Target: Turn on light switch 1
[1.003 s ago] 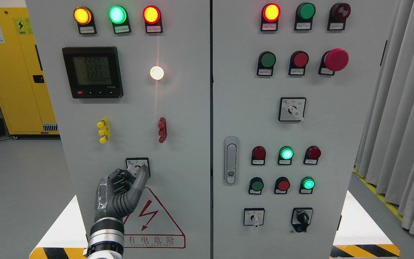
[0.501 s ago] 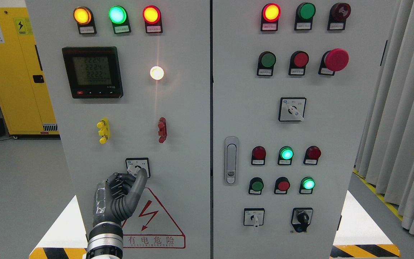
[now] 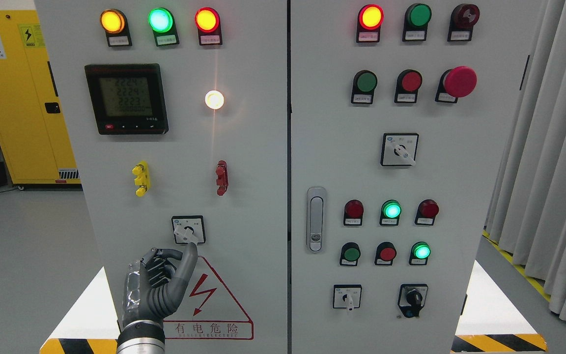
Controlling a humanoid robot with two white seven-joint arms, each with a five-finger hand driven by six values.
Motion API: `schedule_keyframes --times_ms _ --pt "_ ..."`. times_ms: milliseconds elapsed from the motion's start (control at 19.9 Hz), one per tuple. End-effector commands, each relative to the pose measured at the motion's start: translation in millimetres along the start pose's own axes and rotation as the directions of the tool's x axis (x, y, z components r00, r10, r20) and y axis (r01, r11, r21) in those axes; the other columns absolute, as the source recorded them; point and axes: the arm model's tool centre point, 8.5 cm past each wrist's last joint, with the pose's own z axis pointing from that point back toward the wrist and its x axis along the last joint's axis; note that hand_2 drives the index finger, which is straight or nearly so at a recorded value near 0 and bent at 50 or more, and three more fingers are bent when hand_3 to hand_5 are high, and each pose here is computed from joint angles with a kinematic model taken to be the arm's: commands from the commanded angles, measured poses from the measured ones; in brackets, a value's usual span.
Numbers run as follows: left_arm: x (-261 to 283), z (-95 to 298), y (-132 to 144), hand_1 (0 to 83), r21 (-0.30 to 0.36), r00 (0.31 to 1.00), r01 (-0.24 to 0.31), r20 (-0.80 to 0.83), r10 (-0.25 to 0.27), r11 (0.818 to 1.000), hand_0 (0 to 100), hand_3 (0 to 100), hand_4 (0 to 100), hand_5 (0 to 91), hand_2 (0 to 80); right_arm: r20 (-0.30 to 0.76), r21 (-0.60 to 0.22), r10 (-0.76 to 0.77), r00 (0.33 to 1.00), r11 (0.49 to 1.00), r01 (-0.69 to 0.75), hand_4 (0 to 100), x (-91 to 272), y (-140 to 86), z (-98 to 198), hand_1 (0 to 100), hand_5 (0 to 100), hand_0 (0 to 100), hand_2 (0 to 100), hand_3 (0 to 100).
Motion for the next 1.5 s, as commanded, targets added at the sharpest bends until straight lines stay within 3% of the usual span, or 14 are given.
schedule_keyframes --times_ms 0,251,501,652,902,1003,1103,1153,1253,1303,1454 --pt "-30.8 31.0 14.7 57.3 -0.002 1.0 -0.013 0.006 0.013 1.0 19 99 92 88.0 63.7 0.0 0.001 0.0 1.0 1.0 0.0 0 0.0 0.1 0.0 50 0 0 4 0" --pt "-75.1 66.6 43.7 56.4 -0.001 0.999 -0.039 -0.031 0.039 0.999 20 100 93 87.8 65.2 0.0 0.001 0.0 1.0 1.0 0.0 0 0.0 0.1 0.0 50 0 0 4 0" --pt "-156.1 112.9 79.3 52.8 0.022 0.99 -0.023 -0.14 0.026 0.999 21 98 92 86.7 63.8 0.0 0.001 0.0 1.0 1.0 0.0 0 0.0 0.1 0.0 50 0 0 4 0" --pt "-203.7 142.4 99.5 51.3 0.047 0.97 -0.044 -0.236 0.054 0.998 22 95 91 85.1 63.2 0.0 0.001 0.0 1.0 1.0 0.0 0 0.0 0.1 0.0 50 0 0 4 0" --pt "-281.6 204.2 115.2 48.1 -0.06 0.893 -0.054 -0.45 0.021 0.997 23 94 94 79.6 57.8 0.0 0.001 0.0 1.0 1.0 0.0 0 0.0 0.1 0.0 50 0 0 4 0" --pt "-312.2 234.6 119.0 46.4 -0.096 0.85 -0.06 -0.527 0.0 0.994 23 89 88 72.9 53.6 0.0 0.001 0.0 1.0 1.0 0.0 0 0.0 0.1 0.0 50 0 0 4 0" --pt "-338.1 271.8 122.9 44.1 -0.131 0.79 -0.065 -0.612 -0.029 0.989 22 76 77 57.2 45.0 0.0 0.001 0.0 1.0 1.0 0.0 0 0.0 0.1 0.0 50 0 0 4 0" --pt "-348.9 292.2 126.3 44.0 -0.147 0.751 -0.07 -0.659 -0.045 0.987 21 75 76 55.8 44.2 0.0 0.001 0.0 1.0 1.0 0.0 0 0.0 0.1 0.0 50 0 0 4 0" --pt "-367.6 323.4 132.8 43.2 -0.185 0.676 -0.069 -0.731 -0.091 0.98 19 59 61 33.8 31.8 0.0 0.001 0.0 1.0 1.0 0.0 0 0.0 0.1 0.0 50 0 0 4 0" --pt "-377.4 344.6 137.1 43.2 -0.192 0.625 -0.066 -0.773 -0.109 0.979 19 59 61 33.8 31.8 0.0 0.001 0.0 1.0 1.0 0.0 0 0.0 0.1 0.0 50 0 0 4 0" --pt "-398.0 403.3 148.4 41.8 -0.204 0.478 -0.066 -0.866 -0.148 0.977 21 45 47 10.5 24.7 0.0 0.001 0.0 1.0 1.0 0.0 0 0.0 0.1 0.0 50 0 0 4 0"
